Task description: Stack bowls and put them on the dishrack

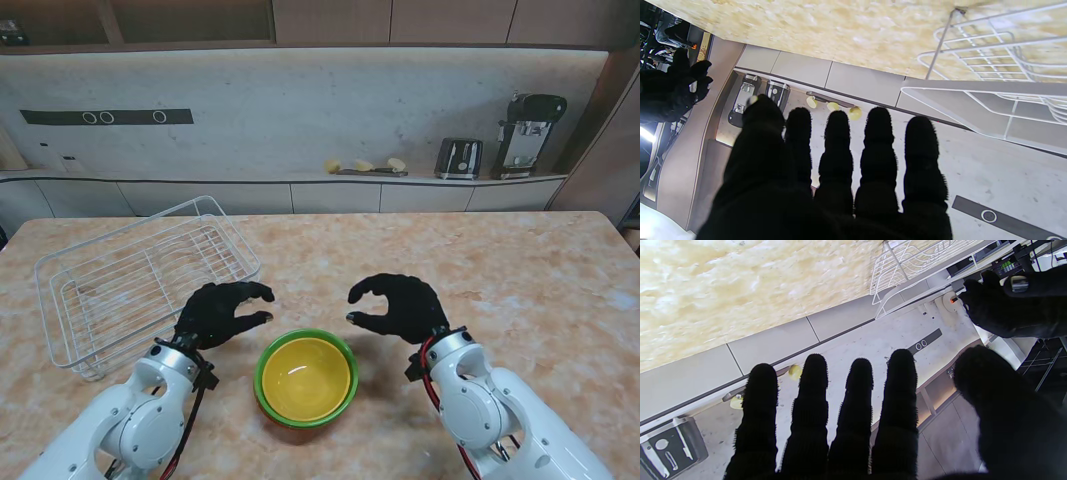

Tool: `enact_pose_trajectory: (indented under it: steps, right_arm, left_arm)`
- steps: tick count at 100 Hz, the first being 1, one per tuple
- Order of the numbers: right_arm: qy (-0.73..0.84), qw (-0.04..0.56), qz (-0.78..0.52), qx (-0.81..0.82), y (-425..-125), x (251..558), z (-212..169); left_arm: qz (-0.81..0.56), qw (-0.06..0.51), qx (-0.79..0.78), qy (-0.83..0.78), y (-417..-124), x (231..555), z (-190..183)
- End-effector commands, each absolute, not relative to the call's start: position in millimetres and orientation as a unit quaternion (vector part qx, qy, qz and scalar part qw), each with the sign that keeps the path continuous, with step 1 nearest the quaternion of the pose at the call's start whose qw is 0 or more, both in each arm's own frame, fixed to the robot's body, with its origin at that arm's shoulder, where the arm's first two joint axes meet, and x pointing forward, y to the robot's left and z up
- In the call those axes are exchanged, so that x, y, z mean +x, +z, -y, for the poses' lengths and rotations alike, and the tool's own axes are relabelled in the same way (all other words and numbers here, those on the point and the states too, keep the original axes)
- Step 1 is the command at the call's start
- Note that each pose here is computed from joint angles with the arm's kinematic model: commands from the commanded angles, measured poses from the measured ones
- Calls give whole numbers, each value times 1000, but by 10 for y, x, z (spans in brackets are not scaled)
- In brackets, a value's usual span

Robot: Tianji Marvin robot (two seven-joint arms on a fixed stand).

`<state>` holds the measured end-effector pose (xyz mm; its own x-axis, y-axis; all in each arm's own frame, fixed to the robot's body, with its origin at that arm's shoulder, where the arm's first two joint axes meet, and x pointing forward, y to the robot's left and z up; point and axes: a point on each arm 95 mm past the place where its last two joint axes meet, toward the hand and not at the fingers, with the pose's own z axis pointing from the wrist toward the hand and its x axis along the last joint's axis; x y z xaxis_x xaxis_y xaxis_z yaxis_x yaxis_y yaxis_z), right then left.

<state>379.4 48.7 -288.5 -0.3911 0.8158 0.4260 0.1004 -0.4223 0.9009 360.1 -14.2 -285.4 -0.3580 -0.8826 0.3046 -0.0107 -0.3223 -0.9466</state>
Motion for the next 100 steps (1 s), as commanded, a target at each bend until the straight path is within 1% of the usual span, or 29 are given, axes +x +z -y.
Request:
enact_pose_trajectory:
  steps: [1, 32, 54, 88, 100]
  right_arm:
    - [684, 261, -475, 489, -2909, 3728, -499]
    - [671, 322, -451, 492, -2849, 3630, -264]
    - [669, 341, -431, 501, -2840, 3610, -134]
    - [671, 346, -426, 499, -2841, 3613, -125]
    - [671, 345, -425, 500, -2843, 3615, -128]
  left_arm:
    - [-487, 314, -467, -668, -2859, 3605, 205]
    - [-495, 240, -495, -673, -2926, 3668, 439]
    - [-527, 203, -503, -654, -3015, 3764, 626]
    - [-556, 199, -519, -618, -3070, 3898, 717]
    - [-558, 188, -531, -609, -3107, 3932, 730]
